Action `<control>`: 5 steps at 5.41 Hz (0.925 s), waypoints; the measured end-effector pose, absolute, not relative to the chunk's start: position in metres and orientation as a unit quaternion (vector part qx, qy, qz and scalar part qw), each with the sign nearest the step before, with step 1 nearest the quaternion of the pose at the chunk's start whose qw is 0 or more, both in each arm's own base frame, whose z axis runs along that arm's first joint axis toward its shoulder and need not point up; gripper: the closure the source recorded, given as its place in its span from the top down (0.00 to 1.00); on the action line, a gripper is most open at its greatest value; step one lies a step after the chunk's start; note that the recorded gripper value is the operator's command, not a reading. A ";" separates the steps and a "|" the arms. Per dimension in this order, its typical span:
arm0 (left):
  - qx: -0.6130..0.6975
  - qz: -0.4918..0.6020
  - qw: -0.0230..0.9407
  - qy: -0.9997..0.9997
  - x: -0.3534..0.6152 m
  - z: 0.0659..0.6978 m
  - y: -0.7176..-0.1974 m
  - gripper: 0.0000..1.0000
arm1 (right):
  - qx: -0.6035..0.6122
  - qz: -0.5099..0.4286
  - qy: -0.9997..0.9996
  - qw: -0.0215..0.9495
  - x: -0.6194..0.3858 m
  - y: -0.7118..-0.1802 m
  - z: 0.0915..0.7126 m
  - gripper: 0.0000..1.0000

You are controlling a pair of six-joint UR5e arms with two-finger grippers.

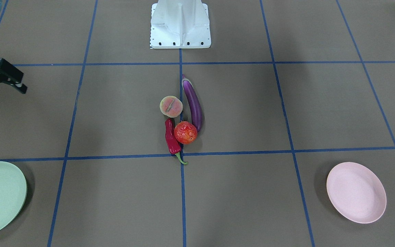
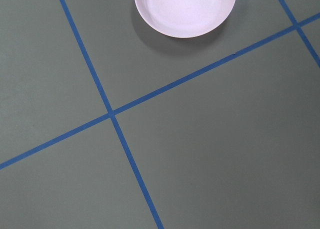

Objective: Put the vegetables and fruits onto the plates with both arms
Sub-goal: 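Move the right gripper over the peach in the middle of the table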

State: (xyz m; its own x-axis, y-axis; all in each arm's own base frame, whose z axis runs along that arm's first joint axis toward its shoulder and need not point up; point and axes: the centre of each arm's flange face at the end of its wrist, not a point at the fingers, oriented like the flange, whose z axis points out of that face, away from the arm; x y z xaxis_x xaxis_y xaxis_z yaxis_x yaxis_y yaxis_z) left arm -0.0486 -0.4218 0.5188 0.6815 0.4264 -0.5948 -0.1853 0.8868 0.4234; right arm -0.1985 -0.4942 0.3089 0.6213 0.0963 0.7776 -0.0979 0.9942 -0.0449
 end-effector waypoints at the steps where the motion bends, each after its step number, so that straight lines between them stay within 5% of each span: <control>1: 0.164 0.169 0.902 0.362 -0.048 0.522 -0.422 1.00 | -0.014 0.085 -0.426 0.901 -0.263 -0.479 0.275 1.00; 5: 0.156 0.167 0.903 0.364 -0.048 0.531 -0.423 1.00 | -0.019 0.153 -0.397 0.905 -0.475 -0.432 0.214 1.00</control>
State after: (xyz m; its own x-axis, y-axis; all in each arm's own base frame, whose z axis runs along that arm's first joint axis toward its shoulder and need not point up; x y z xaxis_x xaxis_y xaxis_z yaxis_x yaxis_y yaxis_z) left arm -0.0479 -0.4230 0.5312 0.6802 0.4144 -0.6046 -0.1874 0.8958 0.4031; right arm -0.4750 -0.4319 0.2142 0.6378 0.2912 0.7130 -0.2616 0.9526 -0.1551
